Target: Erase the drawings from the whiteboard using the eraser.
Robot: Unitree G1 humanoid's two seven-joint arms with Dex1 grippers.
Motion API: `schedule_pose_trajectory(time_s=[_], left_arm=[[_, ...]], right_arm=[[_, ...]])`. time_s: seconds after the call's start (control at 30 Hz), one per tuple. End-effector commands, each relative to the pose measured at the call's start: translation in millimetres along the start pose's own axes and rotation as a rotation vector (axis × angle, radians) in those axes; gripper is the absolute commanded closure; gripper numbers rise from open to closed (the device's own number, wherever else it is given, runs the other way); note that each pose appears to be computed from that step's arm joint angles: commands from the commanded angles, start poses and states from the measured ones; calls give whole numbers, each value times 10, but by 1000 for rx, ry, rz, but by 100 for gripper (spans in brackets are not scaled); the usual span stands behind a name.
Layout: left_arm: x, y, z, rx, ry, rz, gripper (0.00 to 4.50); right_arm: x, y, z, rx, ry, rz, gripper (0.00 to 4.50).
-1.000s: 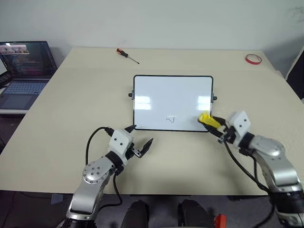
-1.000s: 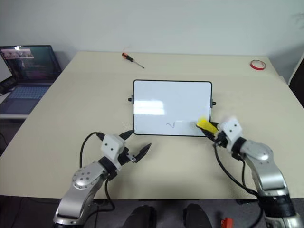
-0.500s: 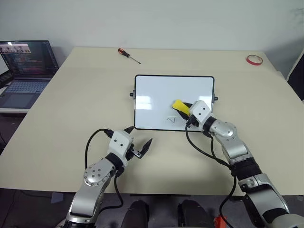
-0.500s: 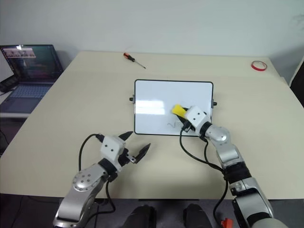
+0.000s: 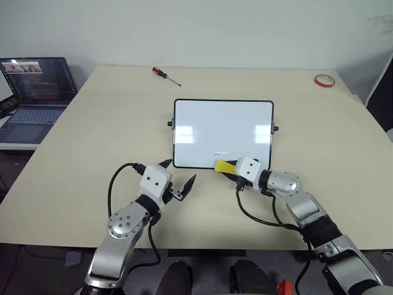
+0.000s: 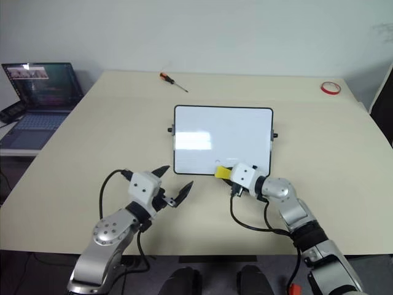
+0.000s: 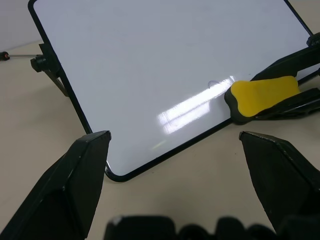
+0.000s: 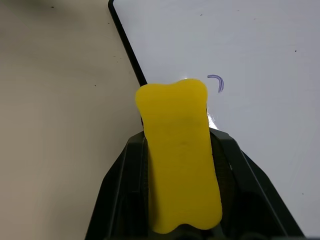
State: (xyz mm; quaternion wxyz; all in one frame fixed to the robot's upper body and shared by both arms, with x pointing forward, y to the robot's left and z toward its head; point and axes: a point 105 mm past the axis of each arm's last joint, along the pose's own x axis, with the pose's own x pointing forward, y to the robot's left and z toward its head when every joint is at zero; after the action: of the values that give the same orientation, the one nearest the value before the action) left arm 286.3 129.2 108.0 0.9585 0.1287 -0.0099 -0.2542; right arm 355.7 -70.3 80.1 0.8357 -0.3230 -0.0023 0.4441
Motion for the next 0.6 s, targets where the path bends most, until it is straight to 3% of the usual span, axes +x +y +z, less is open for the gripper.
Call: schedule_pose_trajectory(time_s=[0.03, 0.17, 0.3, 0.43, 0.6], left_arm=[[27, -33, 156, 17, -56, -6, 0], [48, -17, 167, 18, -60, -5, 0], [53, -12, 176, 20, -62, -6, 0], [43, 1, 178, 19, -61, -1, 0], [32, -60, 167, 11, -60, -8, 0]], right_arm=[[-64, -392, -133, 22, 66, -185, 321], [-39, -676, 87, -9, -12, -330, 321], [17, -690, 165, -33, -37, -352, 321], [83, -423, 181, -36, -60, -222, 321], [83, 30, 15, -162, 19, -12, 321]])
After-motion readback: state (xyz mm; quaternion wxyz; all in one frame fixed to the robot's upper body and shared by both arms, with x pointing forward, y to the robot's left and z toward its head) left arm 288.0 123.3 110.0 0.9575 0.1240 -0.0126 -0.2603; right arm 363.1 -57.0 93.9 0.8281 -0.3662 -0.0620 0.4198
